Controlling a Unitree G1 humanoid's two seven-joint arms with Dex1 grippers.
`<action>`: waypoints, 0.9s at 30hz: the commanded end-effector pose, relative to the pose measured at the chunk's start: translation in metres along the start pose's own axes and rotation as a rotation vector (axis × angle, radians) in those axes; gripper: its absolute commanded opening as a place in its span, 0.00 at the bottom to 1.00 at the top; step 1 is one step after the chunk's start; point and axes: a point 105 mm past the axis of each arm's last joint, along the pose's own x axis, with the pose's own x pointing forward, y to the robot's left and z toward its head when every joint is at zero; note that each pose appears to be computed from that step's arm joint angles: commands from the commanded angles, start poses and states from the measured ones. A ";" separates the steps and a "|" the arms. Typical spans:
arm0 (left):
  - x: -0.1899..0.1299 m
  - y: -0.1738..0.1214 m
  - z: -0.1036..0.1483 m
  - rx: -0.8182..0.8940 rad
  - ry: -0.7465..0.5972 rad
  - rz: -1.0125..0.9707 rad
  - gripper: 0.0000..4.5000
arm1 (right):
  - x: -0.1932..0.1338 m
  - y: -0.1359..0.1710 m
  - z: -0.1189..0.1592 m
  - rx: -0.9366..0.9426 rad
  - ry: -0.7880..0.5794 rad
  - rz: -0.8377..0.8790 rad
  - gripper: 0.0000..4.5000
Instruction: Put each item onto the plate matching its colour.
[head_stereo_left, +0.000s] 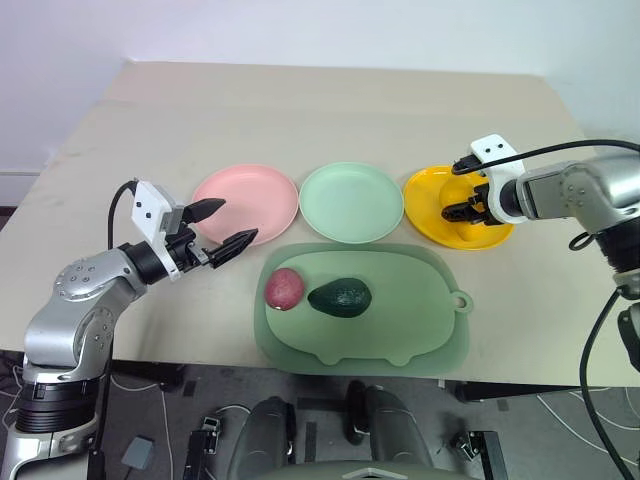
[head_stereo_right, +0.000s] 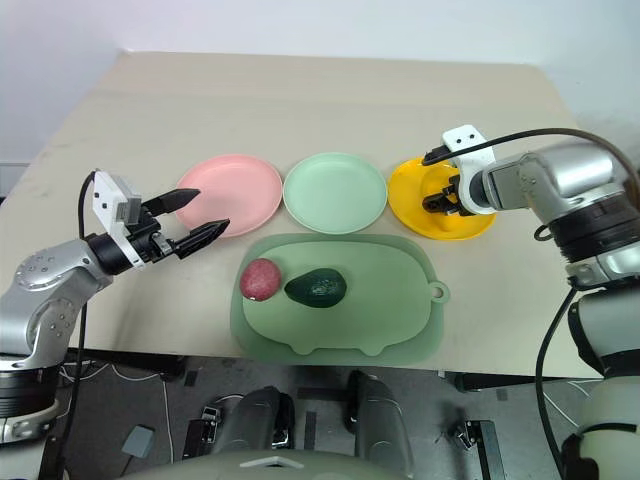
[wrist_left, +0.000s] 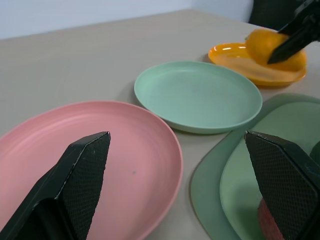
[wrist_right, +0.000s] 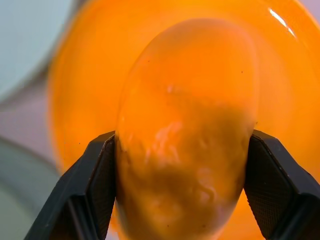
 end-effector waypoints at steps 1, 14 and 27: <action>-0.004 0.001 0.013 0.051 -0.024 0.003 1.00 | 0.000 -0.012 0.015 -0.063 -0.057 -0.024 0.85; -0.013 0.004 0.013 0.055 -0.004 0.012 1.00 | -0.063 -0.001 0.051 -0.598 -0.288 0.031 1.00; -0.005 0.000 0.016 0.047 -0.010 -0.053 1.00 | -0.128 0.141 -0.007 -0.846 -0.297 0.714 1.00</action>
